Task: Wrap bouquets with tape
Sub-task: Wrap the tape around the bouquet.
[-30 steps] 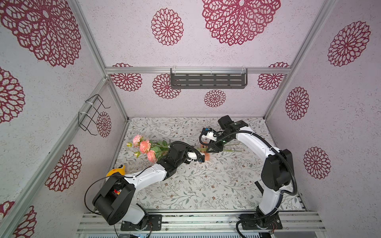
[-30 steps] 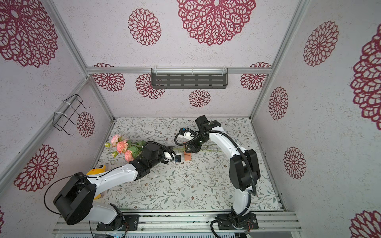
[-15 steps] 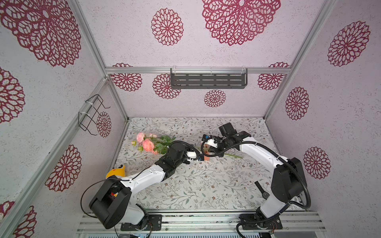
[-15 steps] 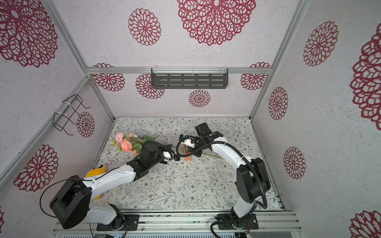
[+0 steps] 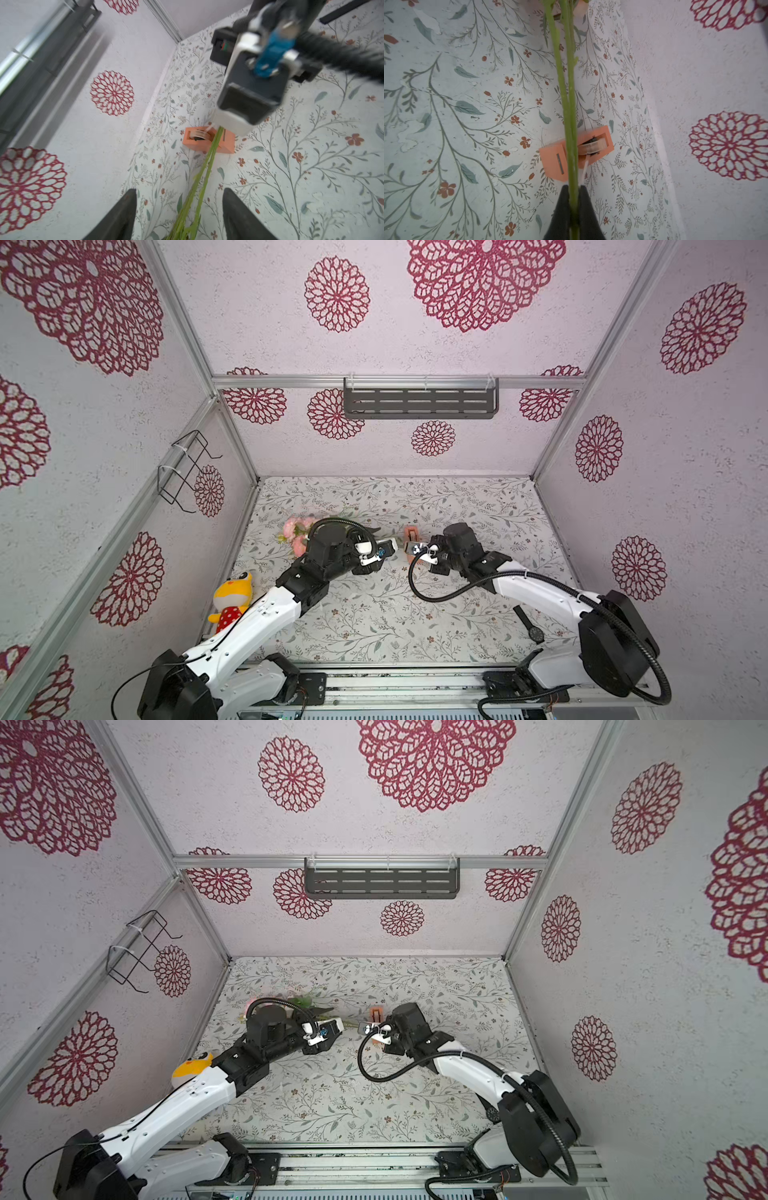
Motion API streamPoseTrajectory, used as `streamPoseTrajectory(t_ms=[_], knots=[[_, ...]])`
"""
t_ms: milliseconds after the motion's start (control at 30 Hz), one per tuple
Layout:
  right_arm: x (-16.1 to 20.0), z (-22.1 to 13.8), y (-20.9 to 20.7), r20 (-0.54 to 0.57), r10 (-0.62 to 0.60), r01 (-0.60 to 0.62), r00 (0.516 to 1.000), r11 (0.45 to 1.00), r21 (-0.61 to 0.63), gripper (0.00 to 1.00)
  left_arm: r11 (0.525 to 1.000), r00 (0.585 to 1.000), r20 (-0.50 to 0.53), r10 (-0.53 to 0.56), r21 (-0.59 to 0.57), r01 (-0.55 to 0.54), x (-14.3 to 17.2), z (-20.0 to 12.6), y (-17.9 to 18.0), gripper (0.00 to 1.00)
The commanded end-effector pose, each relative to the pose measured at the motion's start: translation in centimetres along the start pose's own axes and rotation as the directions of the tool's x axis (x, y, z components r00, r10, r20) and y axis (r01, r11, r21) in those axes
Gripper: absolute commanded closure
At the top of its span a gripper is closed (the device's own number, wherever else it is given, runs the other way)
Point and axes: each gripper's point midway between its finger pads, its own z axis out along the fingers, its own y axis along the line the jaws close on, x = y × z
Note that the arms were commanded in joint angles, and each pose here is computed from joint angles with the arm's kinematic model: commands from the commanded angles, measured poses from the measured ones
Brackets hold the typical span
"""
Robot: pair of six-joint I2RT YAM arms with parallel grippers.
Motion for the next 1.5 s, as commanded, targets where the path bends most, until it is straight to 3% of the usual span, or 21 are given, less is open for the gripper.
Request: streamPoseTrajectory(t_ms=[0,167,300,433,533,733,833,933,1033,1167,1267,1333,1400,1433,1467], knots=[[-4.2,-2.7,-4.9,0.151,-0.111,0.062,0.982,0.952,0.3,1.0,0.988,0.998,-0.054,-0.031,0.149,0.039,1.6,1.7,-2.0,0.32],[-3.4,-3.8,-2.9,0.175,-0.188,0.106,0.967,0.913,0.393,1.0,0.958,0.99,-0.137,-0.033,0.276,0.071,3.5,4.1,-3.5,0.33],[-3.0,-4.5,-1.9,0.162,-0.271,0.172,0.949,0.873,0.456,1.0,0.91,0.991,-0.114,-0.075,0.399,0.115,3.0,4.5,-4.9,0.32],[-3.3,-5.3,-1.6,0.163,-0.332,0.193,0.929,0.811,0.552,1.0,0.885,0.991,-0.103,-0.087,0.448,0.125,2.7,5.3,-5.3,0.32],[-3.4,-5.2,-1.4,0.16,-0.354,0.204,0.922,0.793,0.574,1.0,0.878,0.989,-0.118,-0.084,0.461,0.129,2.8,5.9,-5.1,0.32],[-3.3,-4.6,-0.9,0.116,-0.401,0.257,0.909,0.756,0.602,1.0,0.812,0.984,-0.148,-0.1,0.559,0.167,2.9,6.0,-6.7,0.33],[-2.7,-3.8,-0.5,0.061,-0.43,0.315,0.901,0.744,0.589,1.0,0.78,0.982,-0.157,-0.106,0.599,0.18,3.2,6.0,-7.6,0.39],[-2.8,-3.8,-0.3,0.076,-0.431,0.304,0.899,0.74,0.6,1.0,0.747,0.978,-0.176,-0.108,0.635,0.197,3.4,6.0,-8.3,0.4],[-2.7,-3.5,-0.1,0.063,-0.439,0.321,0.896,0.74,0.591,1.0,0.715,0.973,-0.204,-0.105,0.665,0.216,3.7,5.9,-8.7,0.48],[-2.2,-3.6,-0.2,0.043,-0.432,0.32,0.901,0.729,0.605,1.0,0.682,0.968,-0.222,-0.118,0.69,0.242,3.4,5.7,-8.6,0.8],[-1.6,-3.1,0.5,0.041,-0.396,0.312,0.917,0.779,0.543,0.81,0.678,0.964,-0.234,-0.126,0.689,0.256,3.3,5.7,-8.4,1.0],[-1.0,-2.5,1.5,0.051,-0.325,0.273,0.944,0.859,0.432,0.65,0.693,0.963,-0.235,-0.13,0.673,0.257,3.3,5.6,-8.1,1.0],[-1.0,-2.7,2.8,0.096,-0.189,0.157,0.977,0.949,0.274,0.44,0.726,0.96,-0.239,-0.144,0.634,0.267,3.3,5.7,-7.6,1.0],[-0.8,-3.1,3.8,0.097,-0.123,0.106,0.988,0.981,0.165,0.27,0.745,0.963,-0.231,-0.142,0.616,0.257,3.3,5.7,-7.3,1.0],[-1.0,-3.7,4.0,0.1,-0.036,0.025,0.994,0.994,0.11,0.21,0.764,0.965,-0.218,-0.146,0.595,0.249,3.2,5.7,-7.1,1.0]])
